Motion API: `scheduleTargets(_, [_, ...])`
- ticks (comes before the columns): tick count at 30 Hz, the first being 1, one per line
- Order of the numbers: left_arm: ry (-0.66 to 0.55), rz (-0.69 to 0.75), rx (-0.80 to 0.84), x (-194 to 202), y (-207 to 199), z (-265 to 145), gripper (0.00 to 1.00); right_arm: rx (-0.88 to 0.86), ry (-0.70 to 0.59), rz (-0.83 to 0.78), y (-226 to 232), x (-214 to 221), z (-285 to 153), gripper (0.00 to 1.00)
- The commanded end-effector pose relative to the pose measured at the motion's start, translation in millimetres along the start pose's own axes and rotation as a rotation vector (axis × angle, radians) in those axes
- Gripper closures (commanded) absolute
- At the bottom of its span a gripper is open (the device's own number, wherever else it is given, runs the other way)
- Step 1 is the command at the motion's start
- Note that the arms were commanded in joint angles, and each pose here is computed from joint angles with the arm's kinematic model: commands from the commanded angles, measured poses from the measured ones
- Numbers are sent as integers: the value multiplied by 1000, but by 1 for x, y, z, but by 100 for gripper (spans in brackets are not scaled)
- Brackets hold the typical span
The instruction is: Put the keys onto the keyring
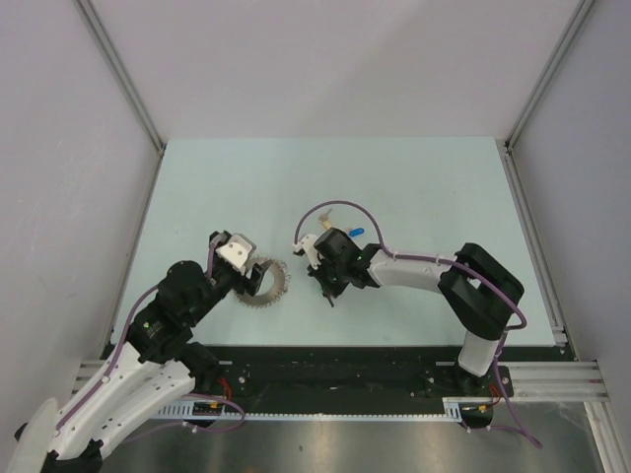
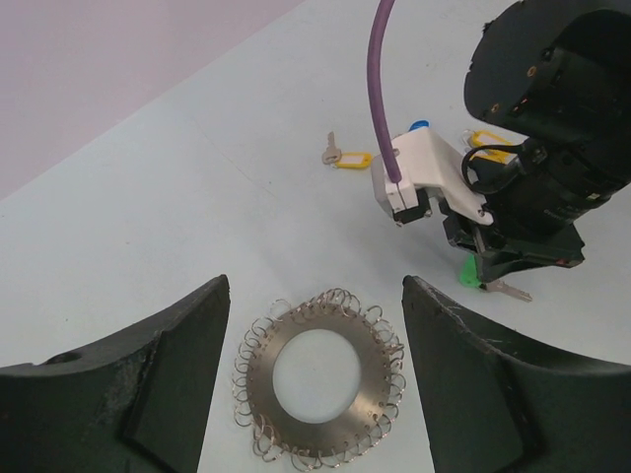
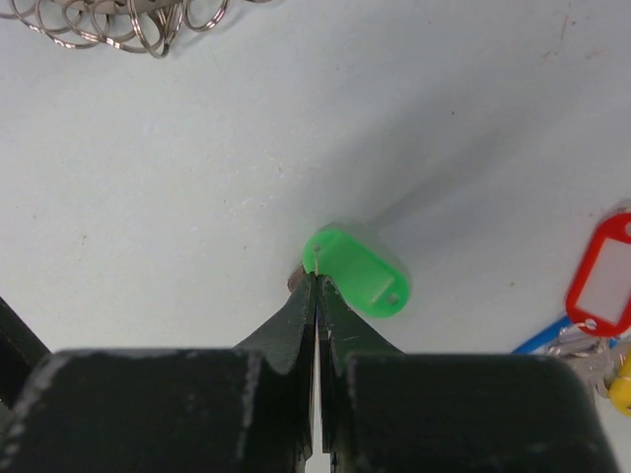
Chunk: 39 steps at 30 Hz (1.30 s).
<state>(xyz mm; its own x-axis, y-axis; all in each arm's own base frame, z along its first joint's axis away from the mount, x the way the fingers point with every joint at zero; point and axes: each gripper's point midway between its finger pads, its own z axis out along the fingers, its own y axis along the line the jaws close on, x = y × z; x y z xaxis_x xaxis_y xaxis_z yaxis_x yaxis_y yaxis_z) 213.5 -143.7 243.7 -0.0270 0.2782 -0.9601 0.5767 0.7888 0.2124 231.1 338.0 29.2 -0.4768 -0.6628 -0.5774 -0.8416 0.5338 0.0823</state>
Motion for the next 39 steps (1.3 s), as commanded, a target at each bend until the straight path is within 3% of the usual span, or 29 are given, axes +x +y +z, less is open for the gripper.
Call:
scheduleTargets(1, [-15, -14, -32, -3, 5, 0, 24, 30, -47, -31, 3, -13, -30, 100])
scheduleTargets(15, [-21, -15, -33, -3, 5, -1, 24, -123, 131, 3, 55, 52, -80, 100])
scheduleTargets(20, [-13, -14, -30, -2, 4, 1, 24, -71, 83, 28, 34, 39, -69, 100])
scheduleTargets(27, [-5, -13, -35, 1, 5, 1, 24, -17, -100, 26, 5, -7, -43, 100])
scheduleTargets(39, [11, -11, -30, 4, 4, 4, 24, -28, -207, -6, -5, -32, -13, 100])
